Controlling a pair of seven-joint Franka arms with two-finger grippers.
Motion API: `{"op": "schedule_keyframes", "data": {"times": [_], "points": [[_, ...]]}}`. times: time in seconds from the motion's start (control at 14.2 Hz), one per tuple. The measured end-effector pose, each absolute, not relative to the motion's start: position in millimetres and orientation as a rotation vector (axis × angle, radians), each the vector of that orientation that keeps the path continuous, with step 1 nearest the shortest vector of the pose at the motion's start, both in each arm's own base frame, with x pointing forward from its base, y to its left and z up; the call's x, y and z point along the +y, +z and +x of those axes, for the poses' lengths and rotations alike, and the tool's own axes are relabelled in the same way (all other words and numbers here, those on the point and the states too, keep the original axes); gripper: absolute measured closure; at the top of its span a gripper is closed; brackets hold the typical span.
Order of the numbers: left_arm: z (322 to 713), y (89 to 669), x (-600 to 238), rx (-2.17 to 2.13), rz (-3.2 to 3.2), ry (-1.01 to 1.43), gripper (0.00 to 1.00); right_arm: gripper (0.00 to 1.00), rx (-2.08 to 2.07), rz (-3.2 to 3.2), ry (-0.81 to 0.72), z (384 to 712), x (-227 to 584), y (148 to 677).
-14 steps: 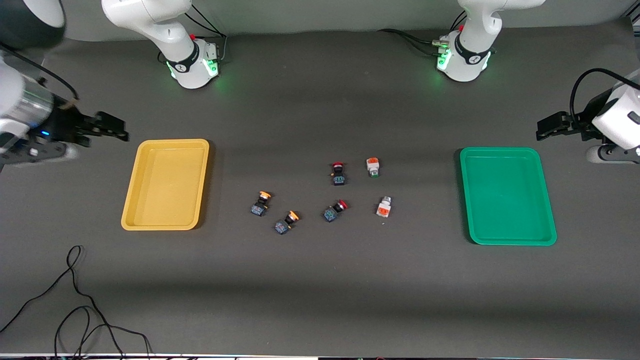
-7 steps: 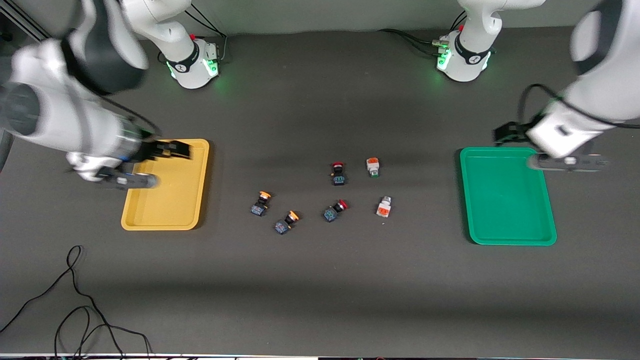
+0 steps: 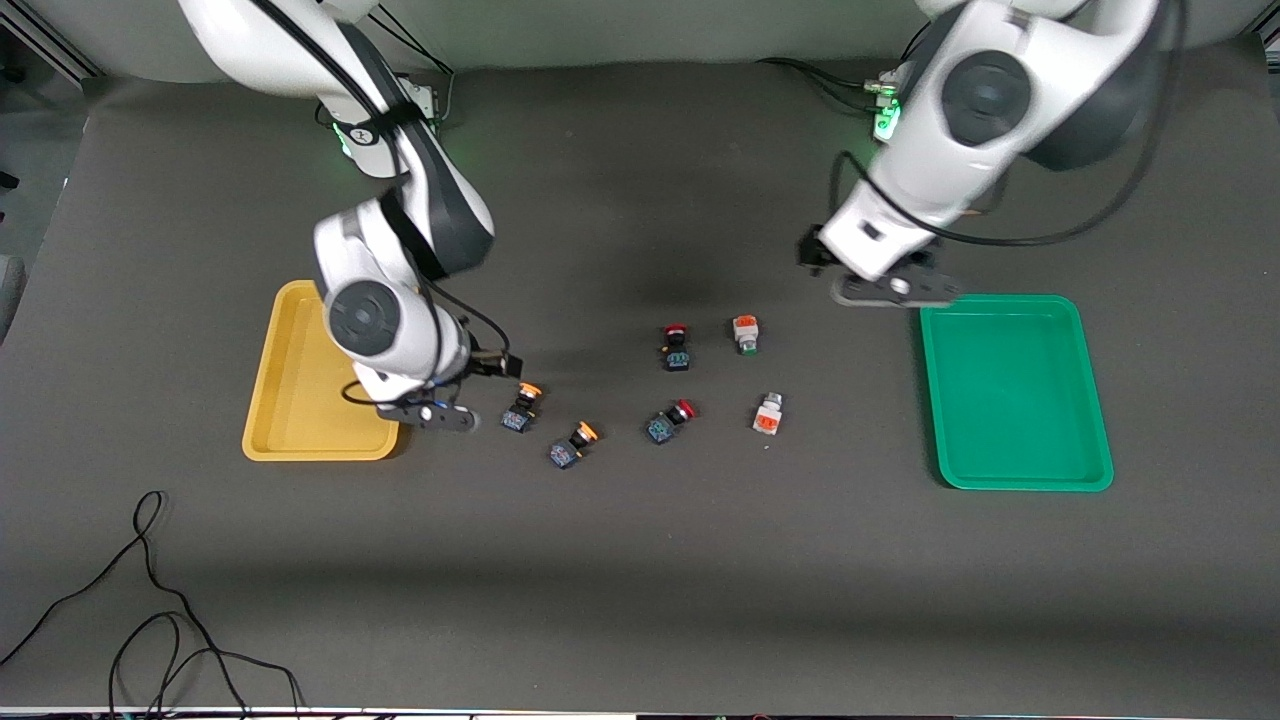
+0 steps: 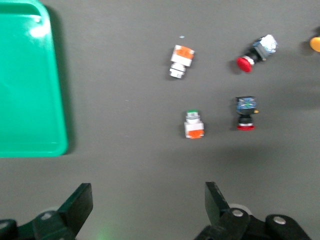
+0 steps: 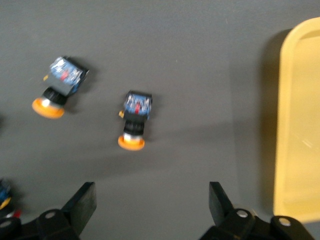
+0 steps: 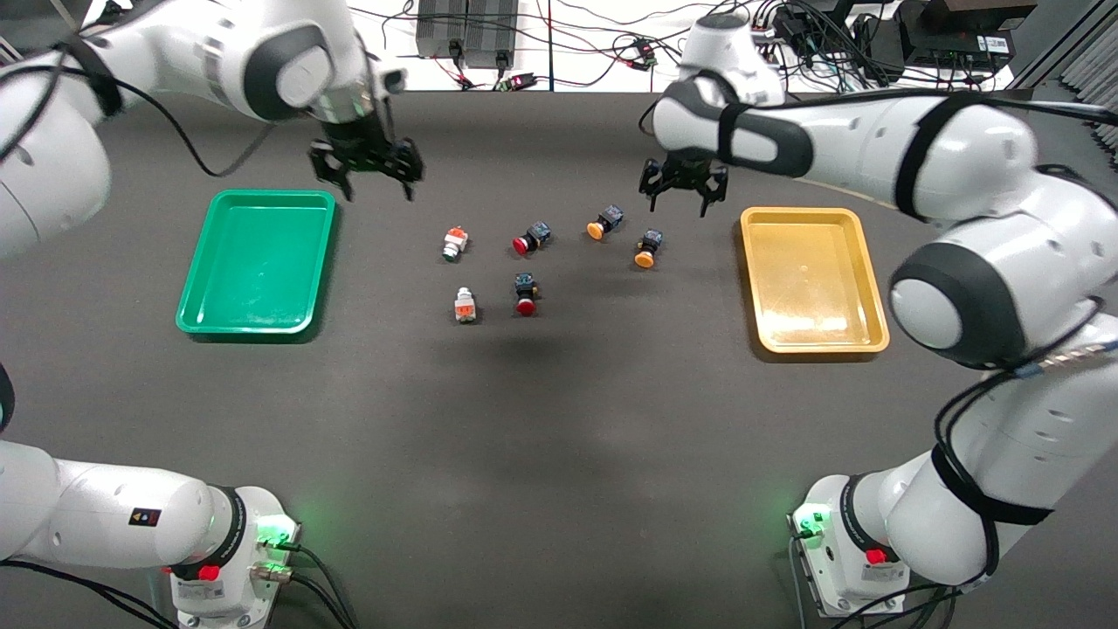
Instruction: Place green and yellow buttons in trays
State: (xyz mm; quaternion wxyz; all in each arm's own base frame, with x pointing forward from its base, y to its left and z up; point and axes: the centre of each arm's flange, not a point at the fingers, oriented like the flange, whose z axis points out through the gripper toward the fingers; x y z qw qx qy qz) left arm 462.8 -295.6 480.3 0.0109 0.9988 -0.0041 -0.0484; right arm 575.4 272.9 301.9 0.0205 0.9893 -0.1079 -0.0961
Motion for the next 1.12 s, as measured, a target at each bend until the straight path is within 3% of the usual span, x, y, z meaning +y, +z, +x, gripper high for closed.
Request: {"op": "schedule_keyframes", "data": {"times": [0.28, 0.77, 1.12], "points": [[418.6, 445.2, -350.4, 0.005, 3.112, -0.11, 0.0, 0.0, -0.426, 3.057, -0.224, 580.5, 273.3, 231.9], [423.6, 322.7, -352.3, 0.072, 3.083, -0.132, 0.0, 0.04, -0.544, 3.081, -0.164, 580.9, 276.2, 167.4], [416.9, 221.6, -353.8, 0.075, 3.125, -0.112, 0.0, 0.59, -0.65, 3.069, -0.145, 583.5, 279.8, 170.0]]}}
